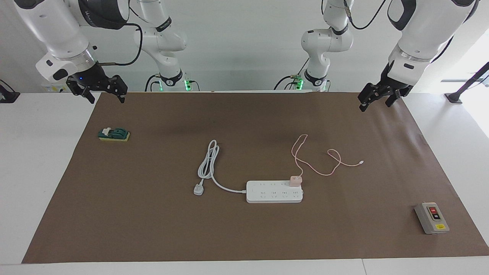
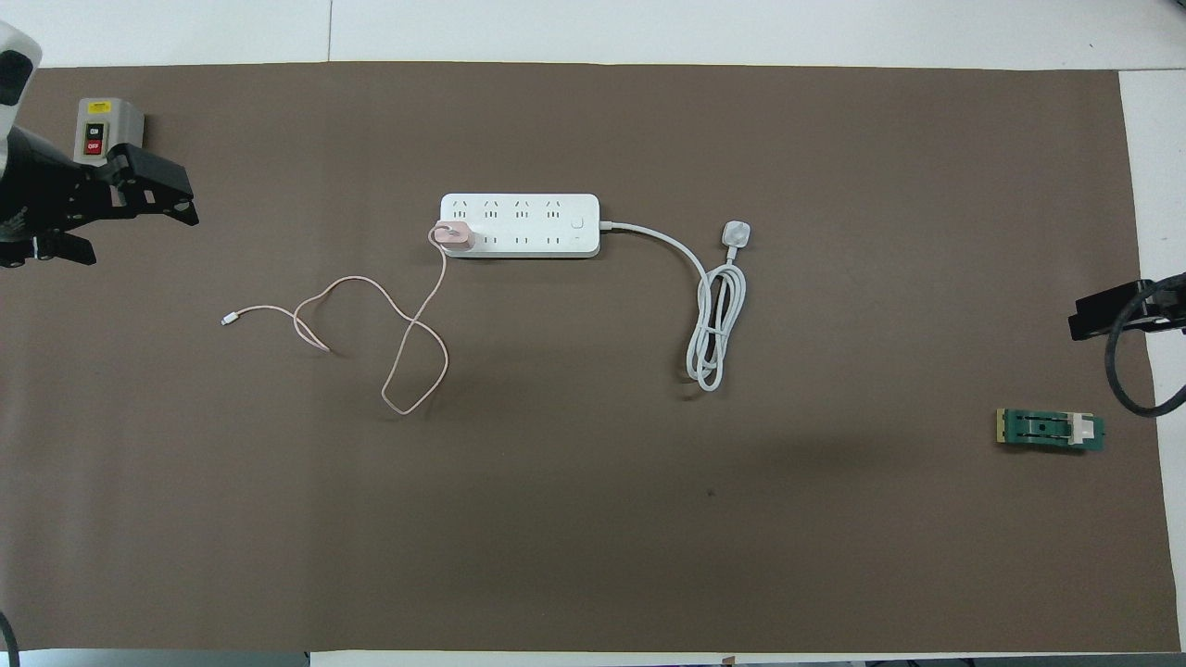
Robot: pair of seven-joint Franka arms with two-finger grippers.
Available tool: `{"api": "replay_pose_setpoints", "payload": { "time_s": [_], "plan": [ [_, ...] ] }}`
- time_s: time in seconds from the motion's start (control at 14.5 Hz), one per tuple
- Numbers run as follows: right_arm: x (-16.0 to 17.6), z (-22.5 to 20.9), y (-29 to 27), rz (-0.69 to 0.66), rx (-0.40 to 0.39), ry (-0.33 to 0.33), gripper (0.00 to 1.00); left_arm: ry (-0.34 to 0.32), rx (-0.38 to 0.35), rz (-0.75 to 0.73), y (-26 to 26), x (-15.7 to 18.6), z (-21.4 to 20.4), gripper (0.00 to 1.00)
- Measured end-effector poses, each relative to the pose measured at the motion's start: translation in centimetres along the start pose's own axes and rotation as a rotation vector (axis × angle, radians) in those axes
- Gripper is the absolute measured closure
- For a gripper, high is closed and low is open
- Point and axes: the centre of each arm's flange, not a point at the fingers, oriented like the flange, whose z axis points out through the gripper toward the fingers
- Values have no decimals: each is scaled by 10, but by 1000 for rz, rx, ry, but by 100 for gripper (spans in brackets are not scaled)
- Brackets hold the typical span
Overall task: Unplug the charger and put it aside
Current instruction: 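Reach the left gripper to the pink charger while the right gripper reaches the strip, then grasp the pink charger with the left gripper while the right gripper holds the strip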
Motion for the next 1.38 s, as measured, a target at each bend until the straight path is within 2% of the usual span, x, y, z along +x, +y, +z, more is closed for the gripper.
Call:
{"api": "replay_pose_setpoints", "payload": {
  "time_s": [0.21,0.48,0.69,0.83,0.96,1.1,1.38],
  "plan": [
    [4,7,-14,81,21,5,0,33,-36,-300,40,17,28,0],
    [22,38,-68,227,101,-22,0,-4,-16,-555,96,15,87,0],
    [51,80,-122,398,186,-65,0,39,-13,-760,129,13,119,0],
    [69,107,-163,533,247,-97,0,40,-8,-869,132,19,137,0],
    [83,132,-202,668,313,-124,0,58,-53,-990,137,33,159,0],
    [95,152,-233,814,386,-187,0,70,-98,-1082,145,44,184,0],
    [136,181,-286,1079,475,-348,0,53,-78,-1178,150,50,228,0]
  ]
}}
